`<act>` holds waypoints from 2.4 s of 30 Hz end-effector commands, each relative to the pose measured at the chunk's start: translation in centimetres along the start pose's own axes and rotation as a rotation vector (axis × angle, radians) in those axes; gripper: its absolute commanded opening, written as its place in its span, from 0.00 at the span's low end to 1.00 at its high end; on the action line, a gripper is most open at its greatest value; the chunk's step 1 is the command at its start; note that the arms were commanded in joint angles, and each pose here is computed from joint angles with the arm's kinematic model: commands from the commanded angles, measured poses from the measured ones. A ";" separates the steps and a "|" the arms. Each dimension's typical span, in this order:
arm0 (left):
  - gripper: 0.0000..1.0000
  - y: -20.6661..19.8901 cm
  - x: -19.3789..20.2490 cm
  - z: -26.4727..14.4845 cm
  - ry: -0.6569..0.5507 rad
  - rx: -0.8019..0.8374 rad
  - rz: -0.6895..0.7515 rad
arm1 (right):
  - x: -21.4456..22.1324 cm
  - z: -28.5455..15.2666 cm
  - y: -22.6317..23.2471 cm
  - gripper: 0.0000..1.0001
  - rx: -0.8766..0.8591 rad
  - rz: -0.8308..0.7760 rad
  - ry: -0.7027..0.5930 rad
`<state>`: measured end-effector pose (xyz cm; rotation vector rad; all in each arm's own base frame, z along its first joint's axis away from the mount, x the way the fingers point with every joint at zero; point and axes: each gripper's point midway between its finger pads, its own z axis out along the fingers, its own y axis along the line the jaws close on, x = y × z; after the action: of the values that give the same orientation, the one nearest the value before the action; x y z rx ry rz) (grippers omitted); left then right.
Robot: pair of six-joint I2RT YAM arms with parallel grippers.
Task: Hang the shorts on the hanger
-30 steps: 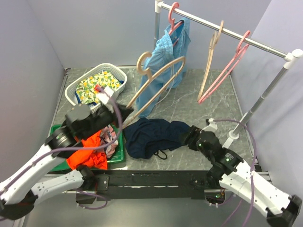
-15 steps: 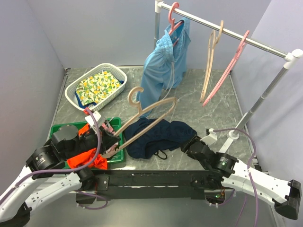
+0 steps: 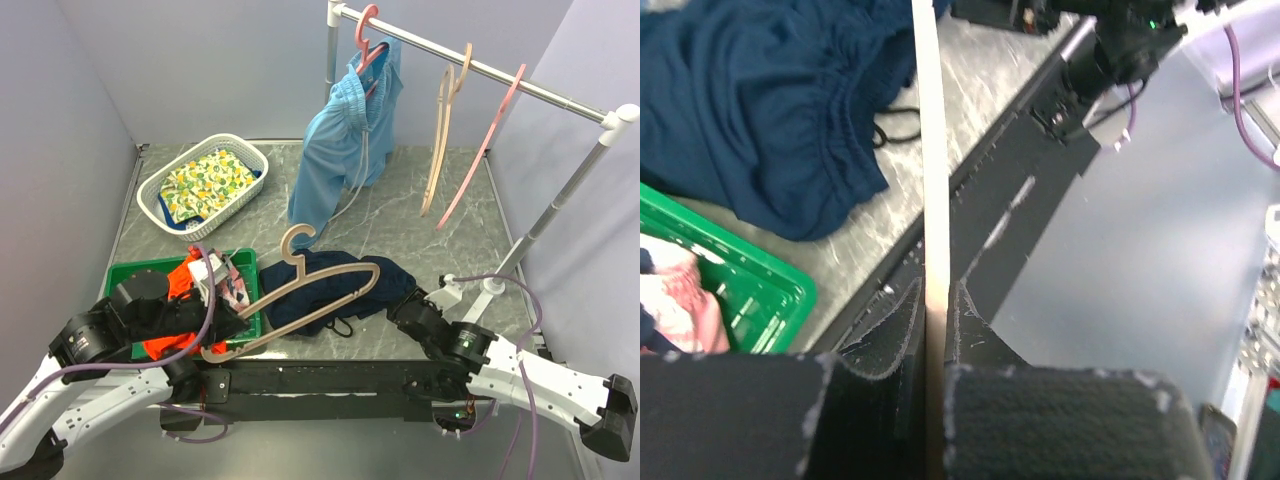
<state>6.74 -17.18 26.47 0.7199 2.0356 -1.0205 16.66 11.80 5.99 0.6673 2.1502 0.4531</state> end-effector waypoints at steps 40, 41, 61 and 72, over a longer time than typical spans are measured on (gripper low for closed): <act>0.01 1.1 -3.8 4.9 0.053 -0.078 0.058 | -6.5 2.3 3.9 0.41 0.092 -0.179 -0.103; 0.01 0.9 -3.7 4.9 0.055 -0.070 0.062 | -6.7 2.3 4.0 0.41 0.095 -0.186 -0.109; 0.01 -3.5 -2.4 12.3 -0.017 -0.007 0.095 | -7.3 -1.5 10.5 0.00 -0.097 -0.244 -0.027; 0.01 -2.8 -2.6 15.0 -0.249 -0.016 -0.048 | -4.1 -3.4 13.3 0.00 -0.196 -0.259 0.049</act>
<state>10.49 -29.90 19.19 0.7274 2.0259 -0.8890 20.40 18.03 15.77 0.2523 2.1916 0.4515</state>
